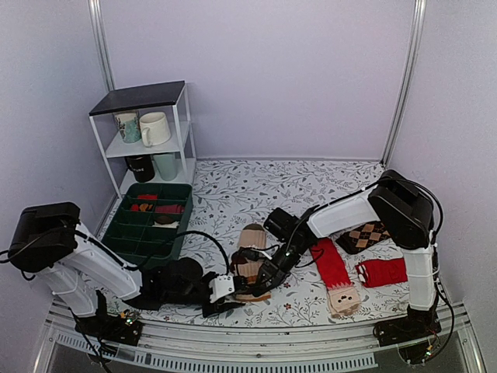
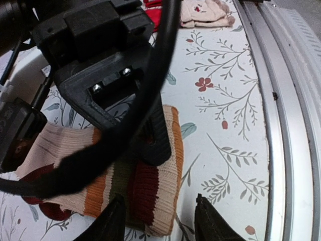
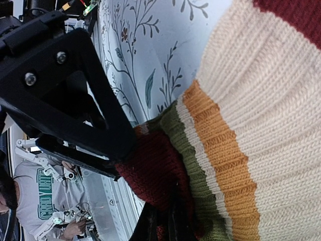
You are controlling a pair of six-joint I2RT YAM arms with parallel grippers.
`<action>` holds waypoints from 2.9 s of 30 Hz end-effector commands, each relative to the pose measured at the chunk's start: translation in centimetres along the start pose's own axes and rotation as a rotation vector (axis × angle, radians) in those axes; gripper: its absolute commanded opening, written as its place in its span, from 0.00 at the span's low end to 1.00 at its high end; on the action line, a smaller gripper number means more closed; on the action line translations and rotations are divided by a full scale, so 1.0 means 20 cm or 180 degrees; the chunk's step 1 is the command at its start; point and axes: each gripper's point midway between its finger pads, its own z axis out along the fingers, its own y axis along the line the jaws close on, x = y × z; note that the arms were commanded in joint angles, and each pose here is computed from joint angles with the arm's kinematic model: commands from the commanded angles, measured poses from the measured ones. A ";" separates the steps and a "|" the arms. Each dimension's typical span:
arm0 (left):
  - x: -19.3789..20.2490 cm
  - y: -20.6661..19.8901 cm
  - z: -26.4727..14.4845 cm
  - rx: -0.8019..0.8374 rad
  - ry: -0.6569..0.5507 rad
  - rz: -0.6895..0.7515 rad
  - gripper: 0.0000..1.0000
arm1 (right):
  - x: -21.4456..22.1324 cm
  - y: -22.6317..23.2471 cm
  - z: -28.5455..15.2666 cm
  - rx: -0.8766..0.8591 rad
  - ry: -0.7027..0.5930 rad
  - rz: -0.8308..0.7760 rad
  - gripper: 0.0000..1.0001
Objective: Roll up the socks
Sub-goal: Roll a pair of socks at the center of the board.
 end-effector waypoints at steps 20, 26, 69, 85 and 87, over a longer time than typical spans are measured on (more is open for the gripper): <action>0.00 -0.08 0.14 0.0242 0.0136 -0.0047 0.00 | 0.37 -0.33 0.09 0.0633 0.0629 0.0764 0.01; 0.09 -0.11 0.13 0.0379 0.0353 -0.0478 0.00 | 0.20 -0.27 0.04 0.0688 0.0268 0.0421 0.13; 0.40 -0.15 -0.08 0.0878 0.0922 -0.2516 0.00 | -0.10 0.24 -0.10 0.1720 -0.1830 -0.3309 0.44; 0.40 -0.15 -0.07 0.0901 0.0917 -0.2512 0.00 | -0.10 0.07 0.10 0.1626 -0.1331 -0.3295 0.48; 0.40 -0.15 -0.08 0.0900 0.0912 -0.2510 0.00 | -0.06 0.03 0.12 0.1626 -0.1195 -0.3209 0.46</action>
